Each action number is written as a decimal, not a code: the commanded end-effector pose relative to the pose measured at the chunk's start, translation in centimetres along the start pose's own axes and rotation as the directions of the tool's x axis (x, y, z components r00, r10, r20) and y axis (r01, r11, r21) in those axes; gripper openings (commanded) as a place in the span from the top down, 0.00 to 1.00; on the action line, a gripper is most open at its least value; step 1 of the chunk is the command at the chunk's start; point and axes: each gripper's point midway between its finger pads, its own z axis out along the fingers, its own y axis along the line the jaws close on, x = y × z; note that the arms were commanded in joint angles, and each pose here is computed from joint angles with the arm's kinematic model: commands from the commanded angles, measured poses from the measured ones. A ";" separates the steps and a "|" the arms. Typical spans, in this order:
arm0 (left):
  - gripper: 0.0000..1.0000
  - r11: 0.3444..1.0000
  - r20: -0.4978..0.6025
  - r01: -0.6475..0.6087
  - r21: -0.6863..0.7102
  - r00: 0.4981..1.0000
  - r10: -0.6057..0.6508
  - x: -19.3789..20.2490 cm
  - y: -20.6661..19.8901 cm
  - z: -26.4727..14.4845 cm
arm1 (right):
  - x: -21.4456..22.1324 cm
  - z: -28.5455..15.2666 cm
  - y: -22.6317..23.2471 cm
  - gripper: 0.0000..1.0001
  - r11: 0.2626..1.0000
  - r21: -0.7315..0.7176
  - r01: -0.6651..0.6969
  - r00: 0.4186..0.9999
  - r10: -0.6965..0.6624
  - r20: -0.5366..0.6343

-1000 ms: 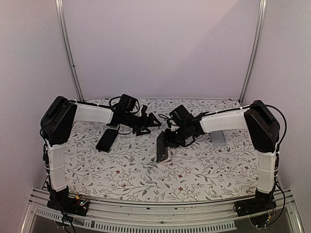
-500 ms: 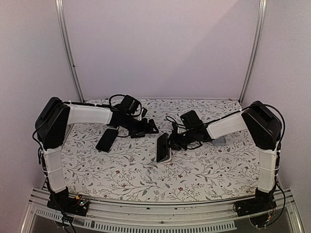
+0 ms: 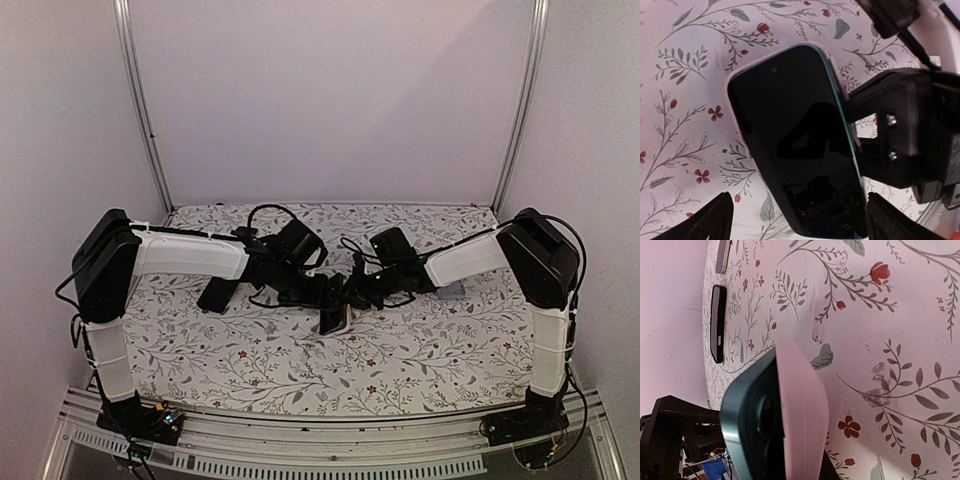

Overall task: Take the phone out of the phone case
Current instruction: Remove the phone case from the phone.

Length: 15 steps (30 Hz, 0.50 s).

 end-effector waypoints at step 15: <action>0.07 0.994 -0.050 -0.066 -0.090 0.997 0.061 1.7 -0.5 1.6 | -1.2 -1.0 2.6 1.00 0.999 -0.042 0.011 0.999 -0.009 0.044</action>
